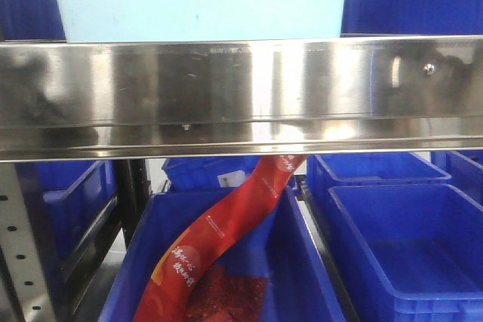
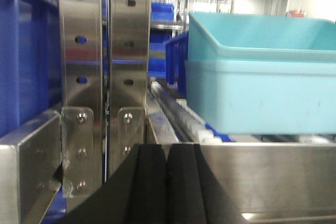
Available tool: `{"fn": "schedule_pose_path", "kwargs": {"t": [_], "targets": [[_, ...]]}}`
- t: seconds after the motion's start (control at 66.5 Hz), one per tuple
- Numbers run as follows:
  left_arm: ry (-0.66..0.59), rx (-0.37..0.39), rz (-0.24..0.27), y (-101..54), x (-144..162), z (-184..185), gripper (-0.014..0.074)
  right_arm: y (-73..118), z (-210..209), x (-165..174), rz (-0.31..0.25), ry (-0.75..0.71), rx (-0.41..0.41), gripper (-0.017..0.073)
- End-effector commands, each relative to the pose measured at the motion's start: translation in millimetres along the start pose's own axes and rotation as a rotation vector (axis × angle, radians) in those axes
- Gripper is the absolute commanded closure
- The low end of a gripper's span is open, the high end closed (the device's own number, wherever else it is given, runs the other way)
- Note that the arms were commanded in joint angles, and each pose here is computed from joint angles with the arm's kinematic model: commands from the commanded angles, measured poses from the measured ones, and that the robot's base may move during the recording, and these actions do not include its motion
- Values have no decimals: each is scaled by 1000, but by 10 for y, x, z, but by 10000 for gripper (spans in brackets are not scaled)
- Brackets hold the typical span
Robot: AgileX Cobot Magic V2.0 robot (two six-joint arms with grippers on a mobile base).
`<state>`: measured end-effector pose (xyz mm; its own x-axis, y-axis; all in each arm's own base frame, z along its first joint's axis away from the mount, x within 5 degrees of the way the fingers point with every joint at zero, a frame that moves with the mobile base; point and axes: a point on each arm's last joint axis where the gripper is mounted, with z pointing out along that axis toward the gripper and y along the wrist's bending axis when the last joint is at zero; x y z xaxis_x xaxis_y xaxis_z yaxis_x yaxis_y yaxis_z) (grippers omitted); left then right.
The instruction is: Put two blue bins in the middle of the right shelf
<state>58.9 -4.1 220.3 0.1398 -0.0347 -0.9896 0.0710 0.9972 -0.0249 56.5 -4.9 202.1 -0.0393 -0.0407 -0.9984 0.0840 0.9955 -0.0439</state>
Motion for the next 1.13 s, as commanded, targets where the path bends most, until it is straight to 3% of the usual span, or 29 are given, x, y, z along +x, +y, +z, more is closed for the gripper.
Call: {"fn": "schedule_pose_path", "kwargs": {"t": [0.0,0.135,1.113], "targets": [[3,-32,-3,19,20,-38,704,-2,-3,-15,7,-18,4,725],[53,-74,9,44,65,-41,704,-2,-3,-15,7,-18,4,725],[53,-74,14,44,65,-41,704,-2,-3,-15,7,-18,4,725]]}}
